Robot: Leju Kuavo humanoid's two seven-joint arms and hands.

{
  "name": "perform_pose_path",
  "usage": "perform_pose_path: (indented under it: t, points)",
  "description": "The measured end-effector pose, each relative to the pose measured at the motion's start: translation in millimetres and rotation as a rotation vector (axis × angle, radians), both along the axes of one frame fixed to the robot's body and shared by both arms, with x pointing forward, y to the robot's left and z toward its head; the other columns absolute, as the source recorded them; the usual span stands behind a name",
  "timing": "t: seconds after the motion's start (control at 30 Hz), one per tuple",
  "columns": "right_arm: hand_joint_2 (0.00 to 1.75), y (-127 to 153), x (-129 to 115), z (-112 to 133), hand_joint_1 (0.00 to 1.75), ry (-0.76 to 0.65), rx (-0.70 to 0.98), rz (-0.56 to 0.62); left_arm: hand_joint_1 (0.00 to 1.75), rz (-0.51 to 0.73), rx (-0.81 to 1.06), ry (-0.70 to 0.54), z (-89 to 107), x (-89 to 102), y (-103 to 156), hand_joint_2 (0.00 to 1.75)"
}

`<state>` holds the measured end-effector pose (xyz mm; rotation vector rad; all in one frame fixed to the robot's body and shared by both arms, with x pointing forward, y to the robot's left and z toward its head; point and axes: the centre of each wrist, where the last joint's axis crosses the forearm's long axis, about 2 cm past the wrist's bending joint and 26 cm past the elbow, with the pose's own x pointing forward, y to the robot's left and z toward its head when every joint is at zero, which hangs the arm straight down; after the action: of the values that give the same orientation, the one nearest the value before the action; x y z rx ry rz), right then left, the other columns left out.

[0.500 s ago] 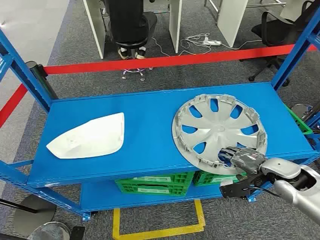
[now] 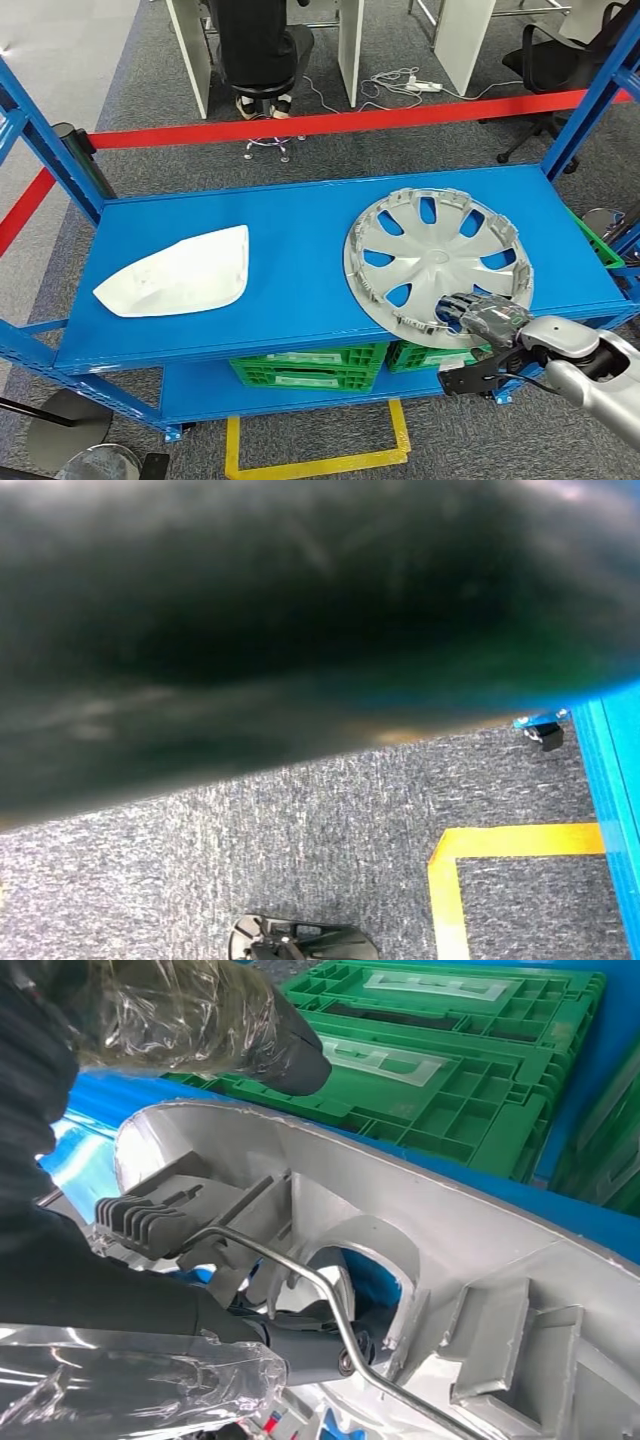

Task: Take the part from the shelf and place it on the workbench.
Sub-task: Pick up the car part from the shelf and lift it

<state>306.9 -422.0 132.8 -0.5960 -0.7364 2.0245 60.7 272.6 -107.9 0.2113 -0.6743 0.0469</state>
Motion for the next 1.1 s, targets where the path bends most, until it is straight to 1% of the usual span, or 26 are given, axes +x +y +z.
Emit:
perform_pose_path:
  t: [0.03, 0.07, 0.1, 0.17, 0.2, 0.23, 0.3, 0.6, 1.1]
  points:
    - [1.75, 0, 0, 0, 0.0, -0.002, -0.002, 0.002, 0.0, 0.0, 0.0, 0.0, 0.0, 0.0, 0, 0.0]
    - [1.75, 0, 0, 0, 0.13, -0.004, -0.004, 0.004, 0.0, 0.0, 0.0, 0.0, 0.0, 0.0, 0, 0.0]
    - [1.75, 1, 0, -1, 0.45, -0.006, -0.005, 0.006, 0.0, 0.0, 0.0, 0.0, 0.0, -0.1, 0, 0.0]
    - [1.75, 1, 0, -1, 1.22, -0.011, -0.008, 0.012, 0.0, 0.001, 0.0, -0.001, 0.0, -0.1, 0, 0.0]
    - [1.75, 2, 0, -1, 1.53, -0.014, -0.008, 0.016, 0.0, 0.001, 0.001, -0.002, 0.0, -0.1, 0, 0.0]
    - [1.75, 2, 0, -1, 1.64, -0.017, -0.009, 0.019, 0.0, 0.001, 0.001, -0.002, 0.0, -0.1, 0, 0.0]
    - [1.75, 3, 0, -2, 1.75, -0.024, -0.008, 0.025, 0.0, 0.001, 0.001, -0.002, 0.0, -0.2, 0, 0.0]
    - [1.75, 9, 4, 0, 1.75, -0.058, 0.01, 0.037, 0.0, 0.005, 0.001, 0.0, -0.3, -1.7, 1, 0.0]
    - [1.75, 13, 6, 0, 1.75, -0.075, 0.017, 0.044, 0.0, 0.016, 0.0, 0.0, -0.4, -2.6, 1, 0.0]
